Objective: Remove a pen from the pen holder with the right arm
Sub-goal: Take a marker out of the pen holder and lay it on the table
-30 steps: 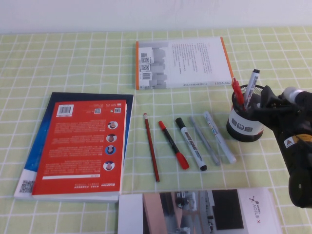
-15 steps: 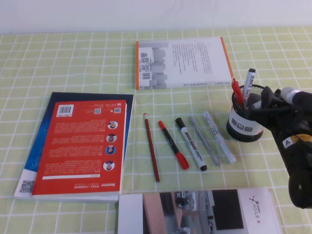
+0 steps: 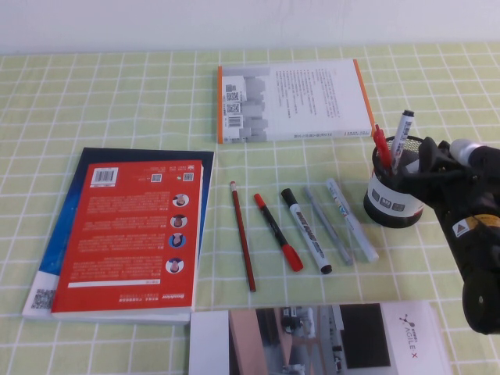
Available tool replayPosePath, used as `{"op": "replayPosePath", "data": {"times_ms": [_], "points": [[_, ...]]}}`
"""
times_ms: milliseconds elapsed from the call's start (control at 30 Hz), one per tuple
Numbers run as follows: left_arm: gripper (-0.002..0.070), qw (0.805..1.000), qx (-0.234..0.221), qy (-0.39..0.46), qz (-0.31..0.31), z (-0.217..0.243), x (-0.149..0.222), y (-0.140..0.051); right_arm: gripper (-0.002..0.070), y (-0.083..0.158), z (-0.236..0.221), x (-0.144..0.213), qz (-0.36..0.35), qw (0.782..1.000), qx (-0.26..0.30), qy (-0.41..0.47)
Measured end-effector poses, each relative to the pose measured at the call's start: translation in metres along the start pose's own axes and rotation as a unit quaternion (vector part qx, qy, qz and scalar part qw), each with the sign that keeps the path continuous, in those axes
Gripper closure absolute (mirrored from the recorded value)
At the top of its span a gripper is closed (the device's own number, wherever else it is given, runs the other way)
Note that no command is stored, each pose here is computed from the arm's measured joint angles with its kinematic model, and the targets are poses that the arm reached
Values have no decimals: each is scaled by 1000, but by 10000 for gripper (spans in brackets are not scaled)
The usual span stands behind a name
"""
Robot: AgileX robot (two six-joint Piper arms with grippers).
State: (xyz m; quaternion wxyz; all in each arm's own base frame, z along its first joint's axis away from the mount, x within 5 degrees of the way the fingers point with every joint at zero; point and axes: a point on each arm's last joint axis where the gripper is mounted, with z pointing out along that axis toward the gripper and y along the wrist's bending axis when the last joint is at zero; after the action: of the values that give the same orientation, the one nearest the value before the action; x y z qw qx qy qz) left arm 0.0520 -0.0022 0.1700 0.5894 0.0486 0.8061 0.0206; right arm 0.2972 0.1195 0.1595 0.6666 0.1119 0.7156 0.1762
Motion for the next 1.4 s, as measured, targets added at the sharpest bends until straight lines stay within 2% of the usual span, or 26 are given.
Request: {"op": "replayPosePath", "data": {"times_ms": [200, 500, 867, 1100, 1267, 1400], "points": [[680, 1000, 0, 0, 0, 0, 0, 0, 575, 4, -2, -9, -20, 1000, -10, -13], [680, 1000, 0, 0, 0, 0, 0, 0, 575, 19, -12, -43, -64, 996, -39, -38], [680, 1000, 0, 0, 0, 0, 0, 0, 575, 35, -39, -86, -131, 989, -67, -1], [680, 1000, 0, 0, 0, 0, 0, 0, 575, 49, -64, -118, -175, 977, -97, 68], [680, 1000, 0, 0, 0, 0, 0, 0, 575, 68, -72, -141, -198, 963, -138, 121], [680, 1000, 0, 0, 0, 0, 0, 0, 575, 87, -76, -155, -205, 941, -187, 196]]}}
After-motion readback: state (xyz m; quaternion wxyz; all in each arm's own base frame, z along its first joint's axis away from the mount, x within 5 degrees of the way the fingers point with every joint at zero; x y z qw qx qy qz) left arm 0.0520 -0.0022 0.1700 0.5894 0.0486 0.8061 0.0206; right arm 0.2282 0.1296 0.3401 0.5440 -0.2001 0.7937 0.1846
